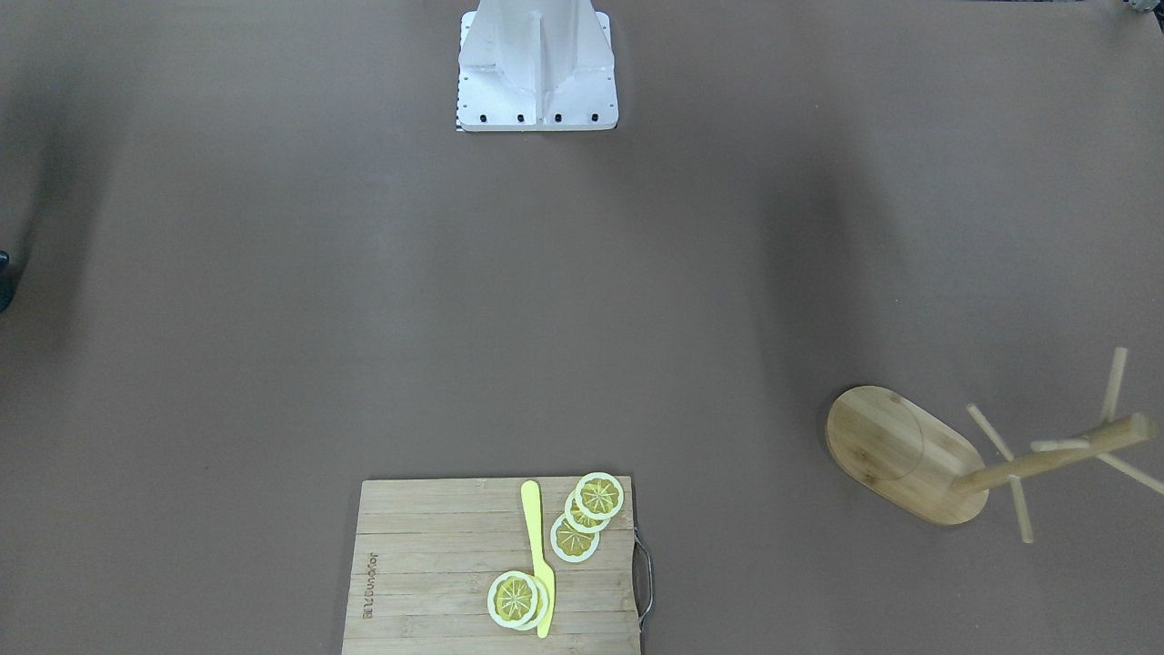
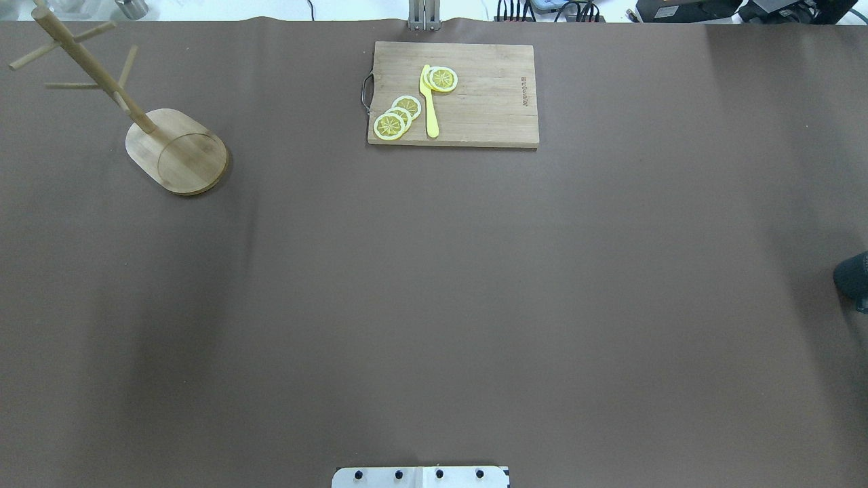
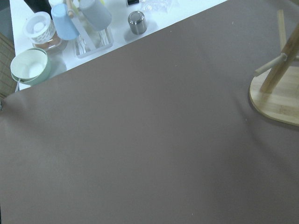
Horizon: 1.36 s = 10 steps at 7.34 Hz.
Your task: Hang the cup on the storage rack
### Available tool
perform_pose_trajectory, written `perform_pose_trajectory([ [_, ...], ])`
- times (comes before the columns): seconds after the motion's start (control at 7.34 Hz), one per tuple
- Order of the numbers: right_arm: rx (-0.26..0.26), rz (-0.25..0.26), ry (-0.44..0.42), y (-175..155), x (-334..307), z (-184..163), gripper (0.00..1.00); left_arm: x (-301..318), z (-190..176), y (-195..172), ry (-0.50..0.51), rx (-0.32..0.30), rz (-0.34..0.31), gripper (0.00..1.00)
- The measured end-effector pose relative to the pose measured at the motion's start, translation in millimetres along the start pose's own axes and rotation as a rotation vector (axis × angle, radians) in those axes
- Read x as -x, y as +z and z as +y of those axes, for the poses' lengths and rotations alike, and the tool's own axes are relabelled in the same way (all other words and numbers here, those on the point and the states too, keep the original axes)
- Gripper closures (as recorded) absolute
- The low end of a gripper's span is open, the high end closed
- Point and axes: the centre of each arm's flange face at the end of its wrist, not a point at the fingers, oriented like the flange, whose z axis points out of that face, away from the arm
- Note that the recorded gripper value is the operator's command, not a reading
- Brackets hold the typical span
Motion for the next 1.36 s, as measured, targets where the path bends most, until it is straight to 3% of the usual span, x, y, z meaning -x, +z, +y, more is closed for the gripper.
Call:
perform_pose_trajectory([
  [0.95, -0.013, -0.001, -0.014, 0, 0, 0, 0.00, 11, 63, 16, -0.075, 0.092, 0.003, 0.02],
  [1.36, -0.060, 0.007, -0.057, -2, 2, -2, 0.00, 3, 45, 19, -0.173, 0.183, 0.115, 0.02],
])
